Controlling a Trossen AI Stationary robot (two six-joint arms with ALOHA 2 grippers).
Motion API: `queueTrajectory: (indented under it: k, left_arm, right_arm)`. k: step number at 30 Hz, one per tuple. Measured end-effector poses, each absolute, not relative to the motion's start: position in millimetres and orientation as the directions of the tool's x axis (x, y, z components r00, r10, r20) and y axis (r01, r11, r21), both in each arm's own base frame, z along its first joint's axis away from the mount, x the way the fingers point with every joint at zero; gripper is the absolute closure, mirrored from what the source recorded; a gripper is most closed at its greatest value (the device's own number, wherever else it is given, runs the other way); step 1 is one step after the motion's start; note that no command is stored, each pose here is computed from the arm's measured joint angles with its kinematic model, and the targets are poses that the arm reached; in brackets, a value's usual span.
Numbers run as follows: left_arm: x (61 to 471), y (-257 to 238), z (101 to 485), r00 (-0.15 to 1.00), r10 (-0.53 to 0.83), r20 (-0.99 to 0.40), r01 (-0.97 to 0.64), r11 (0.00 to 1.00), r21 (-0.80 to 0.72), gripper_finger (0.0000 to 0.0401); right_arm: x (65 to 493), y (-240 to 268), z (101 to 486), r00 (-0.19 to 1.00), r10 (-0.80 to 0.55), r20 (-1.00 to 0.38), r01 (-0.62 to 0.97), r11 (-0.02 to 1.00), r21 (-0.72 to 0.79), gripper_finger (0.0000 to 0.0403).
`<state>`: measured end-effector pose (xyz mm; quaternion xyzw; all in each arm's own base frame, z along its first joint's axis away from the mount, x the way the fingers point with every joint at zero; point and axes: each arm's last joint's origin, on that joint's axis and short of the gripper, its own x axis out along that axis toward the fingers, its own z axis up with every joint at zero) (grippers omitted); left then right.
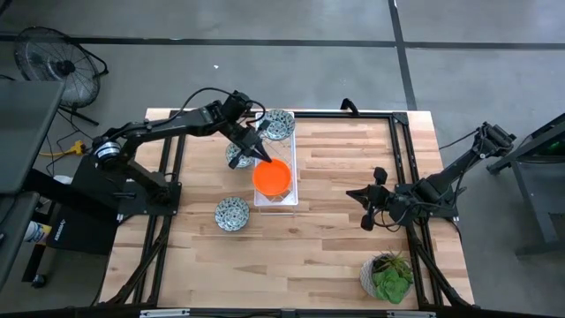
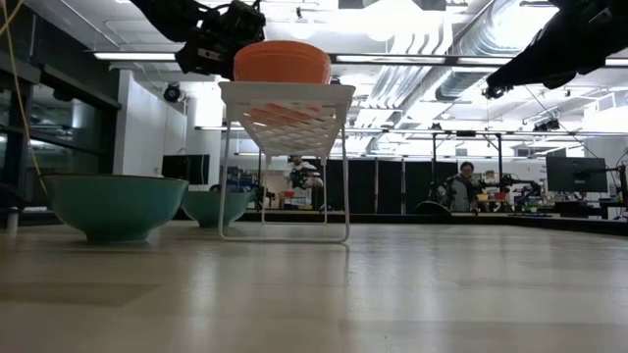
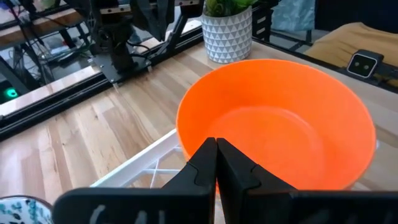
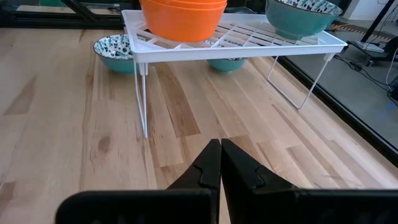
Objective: Pick & Place Mini bowls
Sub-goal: Stack the orange bowl on the orange bowls on the shelf, then stack the bottom white bowl on the white bowl on the shelf
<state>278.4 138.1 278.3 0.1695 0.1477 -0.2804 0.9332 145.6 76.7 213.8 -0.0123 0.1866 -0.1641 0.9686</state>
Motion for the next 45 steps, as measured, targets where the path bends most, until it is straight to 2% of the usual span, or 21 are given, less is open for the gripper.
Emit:
queueTrajectory:
  k: [10, 18, 26, 30, 34, 42, 45]
  left_arm:
    - [277.8, 138.8, 279.5, 0.813, -0.429, -0.393, 0.539, 0.809, 0.233, 0.0401]
    - [269.1, 134.4, 307.8, 0.83, -0.389, -0.399, 0.511, 0.817, 0.266, 0.0401]
    - [245.4, 124.6, 326.9, 0.794, -0.257, -0.551, 0.441, 0.867, 0.231, 0.0401]
    - [228.8, 111.8, 326.4, 0.753, -0.271, -0.6, 0.464, 0.865, 0.192, 0.0401]
    - [226.0, 90.4, 314.3, 0.711, -0.306, -0.633, 0.515, 0.839, 0.174, 0.0401]
    - [228.1, 48.2, 300.0, 0.691, -0.313, -0.652, 0.562, 0.8, 0.211, 0.0401]
    - [226.1, 37.0, 295.7, 0.69, -0.326, -0.646, 0.575, 0.789, 0.216, 0.0401]
  right_arm:
    - [145.6, 76.7, 213.7, 0.876, -0.322, -0.358, 0.313, 0.946, -0.085, 0.0403]
    - [145.6, 76.8, 213.7, 0.877, -0.32, -0.359, 0.311, 0.947, -0.085, 0.0403]
    - [143.6, 75.2, 215.9, 0.879, -0.326, -0.349, 0.317, 0.945, -0.087, 0.0403]
    - [132.7, 66.1, 220.5, 0.86, -0.397, -0.321, 0.379, 0.918, -0.119, 0.0403]
    - [121.3, 58.0, 226.6, 0.866, -0.393, -0.309, 0.39, 0.918, -0.075, 0.0403]
    - [111.2, 51.5, 228.8, 0.915, -0.307, -0.261, 0.313, 0.95, -0.019, 0.0403]
    - [110.7, 50.4, 217.4, 0.954, -0.214, -0.209, 0.223, 0.975, 0.021, 0.0403]
